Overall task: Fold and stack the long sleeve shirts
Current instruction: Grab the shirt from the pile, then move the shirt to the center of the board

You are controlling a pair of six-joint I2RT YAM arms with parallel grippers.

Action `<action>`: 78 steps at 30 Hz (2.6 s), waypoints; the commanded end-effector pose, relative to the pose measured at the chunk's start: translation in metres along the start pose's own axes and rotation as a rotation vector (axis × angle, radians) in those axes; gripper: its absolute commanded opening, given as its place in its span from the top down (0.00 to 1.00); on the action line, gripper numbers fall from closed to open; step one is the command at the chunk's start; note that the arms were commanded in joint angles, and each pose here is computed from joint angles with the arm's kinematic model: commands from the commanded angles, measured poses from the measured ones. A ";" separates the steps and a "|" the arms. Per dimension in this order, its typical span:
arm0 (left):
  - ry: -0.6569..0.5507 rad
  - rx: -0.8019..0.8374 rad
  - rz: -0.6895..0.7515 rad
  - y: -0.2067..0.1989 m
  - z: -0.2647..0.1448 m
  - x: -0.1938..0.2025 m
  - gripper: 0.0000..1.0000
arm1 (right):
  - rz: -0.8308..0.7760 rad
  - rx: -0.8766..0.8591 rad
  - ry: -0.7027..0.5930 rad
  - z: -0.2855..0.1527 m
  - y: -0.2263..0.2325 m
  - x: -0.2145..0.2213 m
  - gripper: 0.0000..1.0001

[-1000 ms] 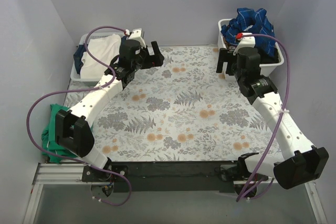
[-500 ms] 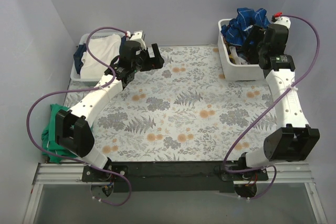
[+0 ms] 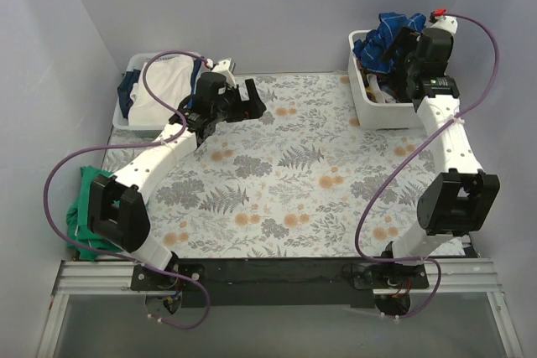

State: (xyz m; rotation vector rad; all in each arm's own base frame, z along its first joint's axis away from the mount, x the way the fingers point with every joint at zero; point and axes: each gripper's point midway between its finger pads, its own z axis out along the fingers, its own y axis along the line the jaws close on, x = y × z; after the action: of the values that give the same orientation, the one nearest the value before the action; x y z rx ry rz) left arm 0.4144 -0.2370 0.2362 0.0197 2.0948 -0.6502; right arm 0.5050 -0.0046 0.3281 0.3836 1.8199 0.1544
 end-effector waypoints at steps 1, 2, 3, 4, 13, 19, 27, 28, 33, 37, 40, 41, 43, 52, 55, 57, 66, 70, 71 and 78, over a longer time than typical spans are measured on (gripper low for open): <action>-0.057 0.064 0.010 -0.016 -0.023 -0.017 0.02 | 0.008 0.012 -0.189 0.000 0.018 -0.037 0.11; -0.060 0.062 0.013 -0.016 -0.024 -0.018 0.02 | -0.001 0.061 -0.227 0.000 0.014 -0.042 0.11; -0.058 0.062 0.016 -0.015 -0.024 -0.017 0.02 | -0.028 0.088 -0.225 0.002 0.015 -0.037 0.11; -0.058 0.062 0.017 -0.015 -0.024 -0.017 0.02 | -0.063 0.107 -0.227 0.002 0.024 -0.033 0.11; -0.051 0.085 0.016 -0.020 -0.031 -0.016 0.02 | -0.055 0.442 -0.261 0.028 -0.003 -0.038 0.09; -0.045 0.073 0.019 -0.017 -0.038 -0.013 0.02 | -0.125 0.537 -0.271 0.055 -0.008 -0.048 0.09; -0.052 0.056 0.015 -0.014 -0.047 -0.011 0.02 | -0.179 0.647 -0.190 0.077 -0.041 -0.013 0.09; -0.051 0.055 0.013 -0.013 -0.048 -0.010 0.02 | -0.176 0.654 -0.180 0.079 -0.046 -0.009 0.09; -0.048 0.047 0.011 -0.011 -0.050 -0.009 0.02 | -0.186 0.690 -0.113 0.084 -0.063 0.009 0.43; -0.049 0.039 0.015 -0.009 -0.052 -0.007 0.02 | -0.157 0.694 -0.060 0.087 -0.078 0.016 0.53; -0.053 0.035 0.018 -0.009 -0.054 -0.008 0.02 | -0.114 0.694 -0.023 0.088 -0.085 0.021 0.96; -0.051 0.035 0.018 -0.008 -0.054 -0.007 0.02 | -0.105 0.690 -0.027 0.086 -0.084 0.018 0.99; -0.057 0.029 0.019 -0.007 -0.055 -0.009 0.02 | -0.087 0.664 -0.033 0.084 -0.077 0.013 0.99; -0.073 0.022 0.024 -0.007 -0.056 -0.013 0.02 | -0.020 0.359 -0.150 0.033 0.019 -0.053 0.99; -0.086 0.019 0.028 -0.008 -0.058 -0.018 0.02 | -0.037 0.248 -0.222 -0.004 0.066 -0.078 0.99; -0.090 0.023 0.030 -0.009 -0.058 -0.019 0.02 | -0.048 0.165 -0.236 -0.022 0.100 -0.079 0.99; -0.110 0.017 0.032 -0.010 -0.058 -0.027 0.02 | -0.133 -0.210 -0.352 -0.142 0.206 -0.121 0.99; -0.142 -0.057 0.029 0.002 -0.054 -0.034 0.02 | -0.144 -0.469 -0.398 -0.209 0.241 -0.137 0.99; -0.151 -0.075 0.023 0.005 -0.054 -0.037 0.02 | -0.145 -0.516 -0.403 -0.220 0.247 -0.138 0.99; -0.238 -0.256 -0.133 0.050 -0.066 -0.064 0.02 | -0.160 -0.936 -0.440 -0.321 0.303 -0.137 0.99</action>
State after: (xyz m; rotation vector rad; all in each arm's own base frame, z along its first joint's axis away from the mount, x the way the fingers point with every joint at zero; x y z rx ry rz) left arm 0.4002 -0.1941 0.2631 -0.0964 2.0202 -0.5033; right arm 0.3504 0.2322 0.5674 -0.2001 1.4212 0.4926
